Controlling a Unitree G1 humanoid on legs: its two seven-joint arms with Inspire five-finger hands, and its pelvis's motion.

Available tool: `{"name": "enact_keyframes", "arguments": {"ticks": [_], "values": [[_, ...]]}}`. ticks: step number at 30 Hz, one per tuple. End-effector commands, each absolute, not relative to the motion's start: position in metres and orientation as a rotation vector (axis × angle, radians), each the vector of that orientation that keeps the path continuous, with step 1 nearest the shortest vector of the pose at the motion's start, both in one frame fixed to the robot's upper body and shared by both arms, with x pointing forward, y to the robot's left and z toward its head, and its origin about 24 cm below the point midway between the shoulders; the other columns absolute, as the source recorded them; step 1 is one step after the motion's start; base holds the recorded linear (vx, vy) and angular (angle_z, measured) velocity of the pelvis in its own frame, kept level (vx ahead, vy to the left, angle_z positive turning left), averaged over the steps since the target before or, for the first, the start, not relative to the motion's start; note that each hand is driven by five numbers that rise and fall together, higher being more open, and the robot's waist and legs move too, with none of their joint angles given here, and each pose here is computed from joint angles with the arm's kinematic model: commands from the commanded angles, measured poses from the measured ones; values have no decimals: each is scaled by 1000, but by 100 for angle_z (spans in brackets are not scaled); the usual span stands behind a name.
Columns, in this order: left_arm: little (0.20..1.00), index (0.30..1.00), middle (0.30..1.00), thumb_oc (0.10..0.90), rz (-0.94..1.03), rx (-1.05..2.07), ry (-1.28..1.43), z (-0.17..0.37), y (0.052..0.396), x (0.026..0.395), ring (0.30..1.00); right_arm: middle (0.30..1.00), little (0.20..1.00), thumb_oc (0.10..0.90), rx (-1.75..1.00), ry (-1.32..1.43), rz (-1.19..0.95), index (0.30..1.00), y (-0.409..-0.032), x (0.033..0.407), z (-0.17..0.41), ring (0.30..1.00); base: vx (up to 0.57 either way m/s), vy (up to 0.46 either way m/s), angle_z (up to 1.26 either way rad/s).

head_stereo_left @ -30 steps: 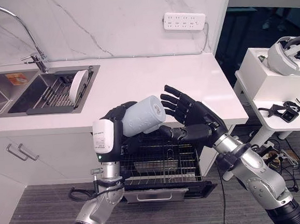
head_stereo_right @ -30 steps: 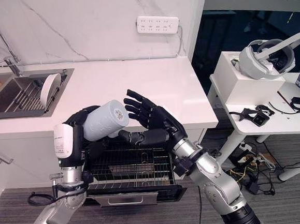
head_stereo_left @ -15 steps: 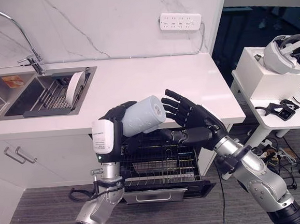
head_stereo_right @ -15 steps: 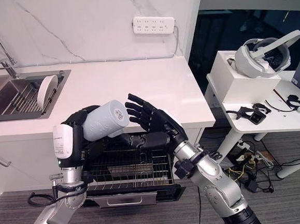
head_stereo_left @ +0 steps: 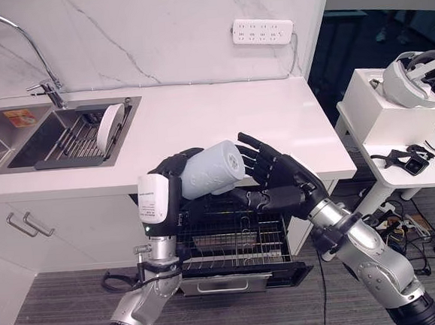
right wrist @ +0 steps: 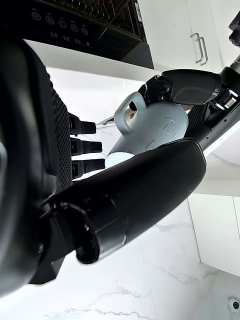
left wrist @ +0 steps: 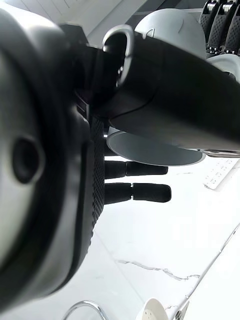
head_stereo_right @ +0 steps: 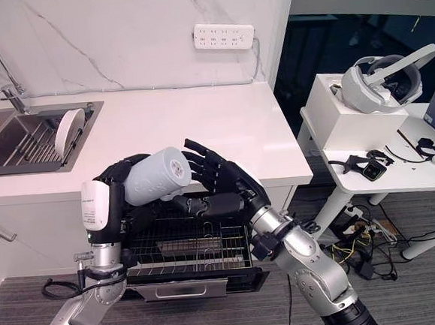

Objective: Place the dishes in the dishwasher.

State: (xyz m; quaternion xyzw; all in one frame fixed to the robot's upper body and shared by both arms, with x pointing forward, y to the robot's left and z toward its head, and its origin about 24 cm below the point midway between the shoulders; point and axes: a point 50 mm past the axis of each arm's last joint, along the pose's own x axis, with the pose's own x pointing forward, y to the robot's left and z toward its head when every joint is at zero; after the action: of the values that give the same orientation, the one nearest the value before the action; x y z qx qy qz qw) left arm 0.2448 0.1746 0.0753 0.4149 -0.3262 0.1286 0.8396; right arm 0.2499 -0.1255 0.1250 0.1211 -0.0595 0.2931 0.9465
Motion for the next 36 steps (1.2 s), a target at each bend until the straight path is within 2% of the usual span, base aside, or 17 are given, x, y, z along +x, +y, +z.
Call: {"name": "enact_keyframes", "arguments": {"ticks": [1, 25, 26, 27, 28, 29, 36], "values": [[300, 300, 300, 400, 275, 800, -920, 118, 164, 253, 300, 900, 900, 800, 264, -363, 648, 900, -117, 250, 173, 900, 0, 0, 0], [300, 300, 300, 400, 154, 778, -936, 117, 146, 248, 300, 900, 900, 800, 280, -370, 650, 900, -111, 250, 176, 900, 0, 0, 0], [300, 300, 300, 400, 153, 776, -938, 117, 146, 248, 300, 535, 535, 557, 278, -371, 651, 535, -111, 250, 176, 535, 0, 0, 0], [300, 300, 300, 400, 152, 776, -938, 117, 146, 247, 300, 469, 469, 513, 276, -371, 652, 469, -111, 250, 176, 469, 0, 0, 0], [300, 300, 300, 400, 151, 775, -939, 117, 146, 247, 300, 342, 342, 428, 274, -373, 650, 342, -112, 250, 176, 342, 0, 0, 0], [300, 300, 300, 400, 150, 773, -939, 117, 146, 247, 300, 300, 300, 400, 272, -373, 650, 300, -112, 250, 176, 300, 0, 0, 0], [300, 300, 300, 400, 160, 763, -945, 120, 146, 246, 300, 300, 300, 400, 231, -345, 666, 300, -109, 251, 172, 300, 0, 0, 0]]}}
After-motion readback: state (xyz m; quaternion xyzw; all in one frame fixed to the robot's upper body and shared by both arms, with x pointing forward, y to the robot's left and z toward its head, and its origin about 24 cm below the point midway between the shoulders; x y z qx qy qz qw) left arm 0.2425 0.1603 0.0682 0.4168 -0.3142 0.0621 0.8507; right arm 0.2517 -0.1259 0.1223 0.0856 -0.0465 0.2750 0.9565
